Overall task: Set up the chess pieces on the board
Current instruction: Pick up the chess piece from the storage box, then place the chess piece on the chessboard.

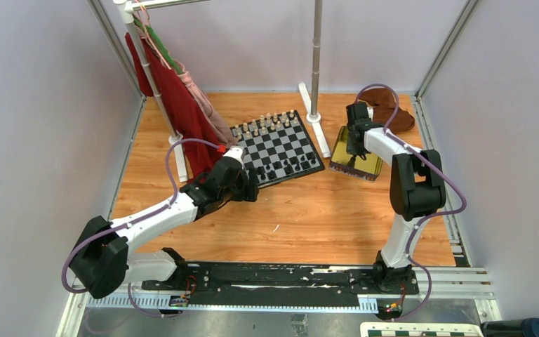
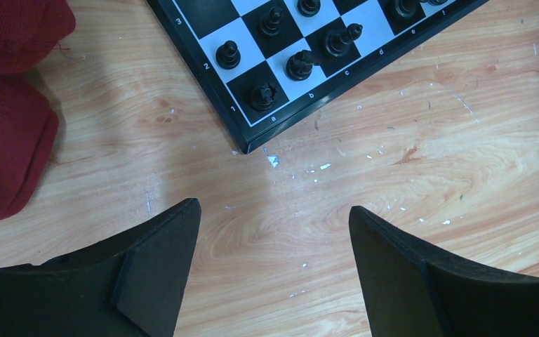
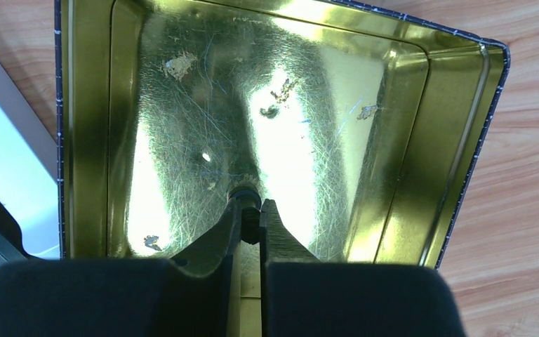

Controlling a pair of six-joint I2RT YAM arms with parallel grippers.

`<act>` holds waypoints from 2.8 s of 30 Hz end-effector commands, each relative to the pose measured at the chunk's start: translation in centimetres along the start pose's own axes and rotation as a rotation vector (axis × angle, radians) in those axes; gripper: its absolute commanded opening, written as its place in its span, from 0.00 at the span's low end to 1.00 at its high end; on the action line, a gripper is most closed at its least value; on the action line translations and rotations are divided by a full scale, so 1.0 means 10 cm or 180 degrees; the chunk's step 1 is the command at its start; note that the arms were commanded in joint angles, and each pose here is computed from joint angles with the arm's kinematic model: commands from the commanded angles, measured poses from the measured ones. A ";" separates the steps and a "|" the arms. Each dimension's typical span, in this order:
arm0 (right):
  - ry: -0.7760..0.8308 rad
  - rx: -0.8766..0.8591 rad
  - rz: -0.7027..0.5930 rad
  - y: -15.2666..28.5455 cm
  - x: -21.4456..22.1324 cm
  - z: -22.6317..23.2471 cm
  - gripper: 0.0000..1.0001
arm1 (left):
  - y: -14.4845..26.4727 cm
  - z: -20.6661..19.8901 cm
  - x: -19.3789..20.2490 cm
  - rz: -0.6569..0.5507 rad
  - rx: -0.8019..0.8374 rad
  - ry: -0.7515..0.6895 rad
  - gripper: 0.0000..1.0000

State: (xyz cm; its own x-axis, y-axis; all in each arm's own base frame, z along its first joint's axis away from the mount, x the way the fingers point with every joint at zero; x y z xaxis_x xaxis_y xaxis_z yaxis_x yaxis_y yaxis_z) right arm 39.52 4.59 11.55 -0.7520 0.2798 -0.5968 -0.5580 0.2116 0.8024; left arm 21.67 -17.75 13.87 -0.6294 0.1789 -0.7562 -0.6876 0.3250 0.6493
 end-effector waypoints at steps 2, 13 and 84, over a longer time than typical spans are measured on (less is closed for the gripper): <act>0.0004 -0.0024 -0.0111 0.14 -0.15 -0.04 0.00 | 0.04 0.01 -0.12 -0.0144 -0.0036 0.0021 0.83; 0.0049 -0.0052 -0.0288 0.45 -0.26 -0.12 0.00 | 0.14 0.03 -0.12 -0.0209 -0.0060 0.0155 0.83; 0.1914 -0.1325 -0.0056 1.31 0.96 2.16 0.00 | 0.67 0.32 0.00 -0.0616 -0.0506 0.0685 1.00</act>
State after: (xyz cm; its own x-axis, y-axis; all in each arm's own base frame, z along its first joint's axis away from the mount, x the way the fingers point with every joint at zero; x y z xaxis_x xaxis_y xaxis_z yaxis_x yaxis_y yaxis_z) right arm 32.79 29.25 16.59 -0.7379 -0.2795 -0.6144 -0.5852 -0.1886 0.7887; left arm 18.31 -13.18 18.22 -0.5396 -0.0741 -0.8387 -0.8300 0.2137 0.5151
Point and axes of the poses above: each gripper's point midway between its finger pads, its own y axis back along the fingers, its own z axis along the line the jaws close on, x = y × z, the point moved 7 cm from there along y, back along the fingers, and after that the axes turned 12 degrees about -y, right-handed, at the moved point
